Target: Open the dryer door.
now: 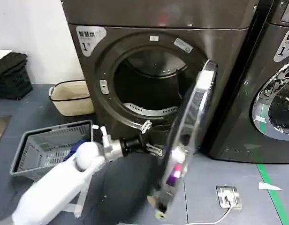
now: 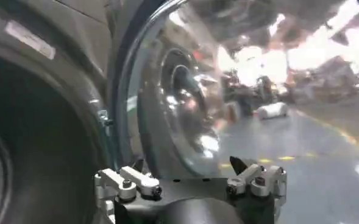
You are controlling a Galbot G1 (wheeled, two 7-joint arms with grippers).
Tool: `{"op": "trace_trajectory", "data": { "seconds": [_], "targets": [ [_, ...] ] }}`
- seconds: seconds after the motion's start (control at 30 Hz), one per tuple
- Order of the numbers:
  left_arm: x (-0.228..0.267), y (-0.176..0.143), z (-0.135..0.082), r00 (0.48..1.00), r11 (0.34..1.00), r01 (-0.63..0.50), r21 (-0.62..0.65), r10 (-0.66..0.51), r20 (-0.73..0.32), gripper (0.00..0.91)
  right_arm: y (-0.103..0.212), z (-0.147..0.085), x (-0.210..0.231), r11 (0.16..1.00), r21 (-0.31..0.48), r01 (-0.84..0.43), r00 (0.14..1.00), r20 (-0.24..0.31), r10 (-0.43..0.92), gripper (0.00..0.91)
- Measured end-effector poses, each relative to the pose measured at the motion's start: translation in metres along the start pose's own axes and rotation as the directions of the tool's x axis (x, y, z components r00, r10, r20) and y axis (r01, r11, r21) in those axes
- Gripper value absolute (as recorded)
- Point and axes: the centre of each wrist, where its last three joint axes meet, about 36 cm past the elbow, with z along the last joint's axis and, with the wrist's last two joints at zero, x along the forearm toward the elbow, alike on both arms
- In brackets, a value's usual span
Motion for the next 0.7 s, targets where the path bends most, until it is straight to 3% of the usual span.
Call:
{"op": "trace_trajectory", "data": {
  "seconds": [0.3,0.7],
  "targets": [
    [-0.043,-0.004,0.004,0.999,0.999,-0.039,0.01,0.039,0.03,0.907,-0.049,0.028,0.008,0.983,0.069,-0.171,0.982,-0.07,0.176,0.907],
    [-0.099,0.0,0.008,0.994,0.996,-0.091,0.012,0.09,0.06,0.907,-0.081,0.027,0.005,0.961,0.066,-0.268,0.961,-0.057,0.272,0.907]
  ]
}}
